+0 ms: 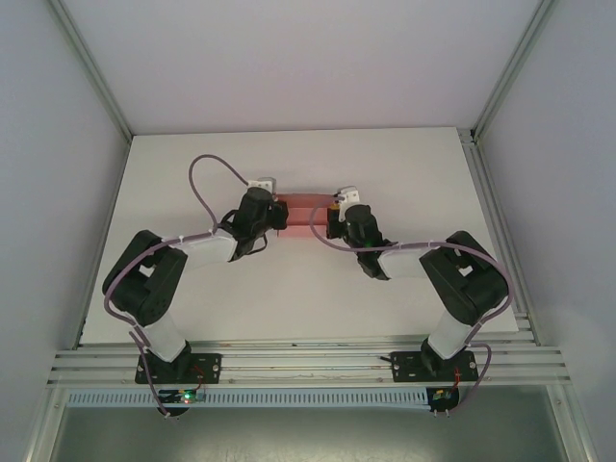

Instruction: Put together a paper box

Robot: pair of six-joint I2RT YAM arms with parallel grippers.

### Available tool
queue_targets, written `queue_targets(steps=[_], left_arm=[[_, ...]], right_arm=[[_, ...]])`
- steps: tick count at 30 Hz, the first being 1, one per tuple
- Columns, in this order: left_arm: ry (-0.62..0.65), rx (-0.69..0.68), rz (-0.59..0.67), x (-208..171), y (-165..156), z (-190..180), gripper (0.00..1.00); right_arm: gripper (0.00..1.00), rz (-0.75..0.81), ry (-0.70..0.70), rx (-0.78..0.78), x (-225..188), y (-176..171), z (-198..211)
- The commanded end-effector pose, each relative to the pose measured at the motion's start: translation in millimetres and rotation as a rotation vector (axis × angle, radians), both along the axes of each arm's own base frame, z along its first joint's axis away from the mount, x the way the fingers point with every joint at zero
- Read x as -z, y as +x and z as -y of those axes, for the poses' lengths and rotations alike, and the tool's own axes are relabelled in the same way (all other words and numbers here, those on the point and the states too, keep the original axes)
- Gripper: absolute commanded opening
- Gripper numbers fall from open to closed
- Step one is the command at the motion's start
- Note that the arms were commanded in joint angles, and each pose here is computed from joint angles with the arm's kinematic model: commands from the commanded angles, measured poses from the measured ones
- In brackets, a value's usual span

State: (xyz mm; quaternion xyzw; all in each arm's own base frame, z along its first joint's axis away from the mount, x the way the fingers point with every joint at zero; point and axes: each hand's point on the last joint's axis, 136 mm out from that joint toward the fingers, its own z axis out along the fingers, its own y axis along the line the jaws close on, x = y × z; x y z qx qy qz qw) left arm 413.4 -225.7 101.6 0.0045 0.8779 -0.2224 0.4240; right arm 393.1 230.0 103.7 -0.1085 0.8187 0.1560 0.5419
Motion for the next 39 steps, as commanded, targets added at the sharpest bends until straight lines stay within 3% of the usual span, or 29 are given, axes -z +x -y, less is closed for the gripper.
queue_targets(steps=[1,6,8,9,10,16,18,22,25,27,32,39], left_arm=[[0.001,0.120,-0.059,9.5,-29.5,17.3,0.22],[0.035,0.115,-0.051,-6.8,-44.4,5.1,0.55],[0.057,0.100,-0.072,-12.3,-50.8,-2.1,0.76],[0.058,0.108,-0.079,-15.1,-55.5,-3.0,0.98],[0.054,0.099,-0.091,-18.5,-59.1,-5.8,1.00],[0.076,-0.030,-0.182,-33.7,-81.9,-36.5,1.00],[0.035,-0.006,-0.187,-48.8,-94.1,-35.3,1.00],[-0.115,0.060,-0.089,-97.5,-109.6,-25.4,1.00],[-0.139,-0.030,-0.004,-125.9,-108.7,-43.9,1.00],[-0.131,-0.154,-0.021,-130.4,-106.1,-63.3,1.00],[-0.089,-0.354,-0.174,-92.9,-92.9,-82.1,1.00],[-0.114,-0.347,-0.346,-31.7,-72.5,-59.9,1.00]], right_arm=[[0.00,-0.014,-0.051,-0.086,13.9,-26.0,-16.2],[0.00,-0.012,-0.094,-0.056,16.6,-33.9,-4.6],[0.00,-0.012,-0.107,-0.058,16.4,-37.1,-3.1],[0.00,-0.015,-0.116,-0.064,17.9,-39.3,-3.6],[0.00,-0.014,-0.127,-0.060,19.1,-40.8,-3.2],[0.00,-0.030,-0.175,-0.055,29.6,-47.9,-2.9],[0.00,-0.032,-0.175,-0.059,29.7,-49.7,-3.4],[0.00,-0.022,-0.177,-0.069,25.2,-53.0,-5.0],[0.00,-0.015,-0.178,-0.080,23.3,-55.6,-7.8],[0.00,-0.004,-0.181,-0.082,22.3,-57.6,-9.8],[0.00,0.034,-0.215,-0.083,21.5,-63.2,-12.1],[0.00,0.041,-0.225,-0.100,25.1,-69.5,-14.4]])
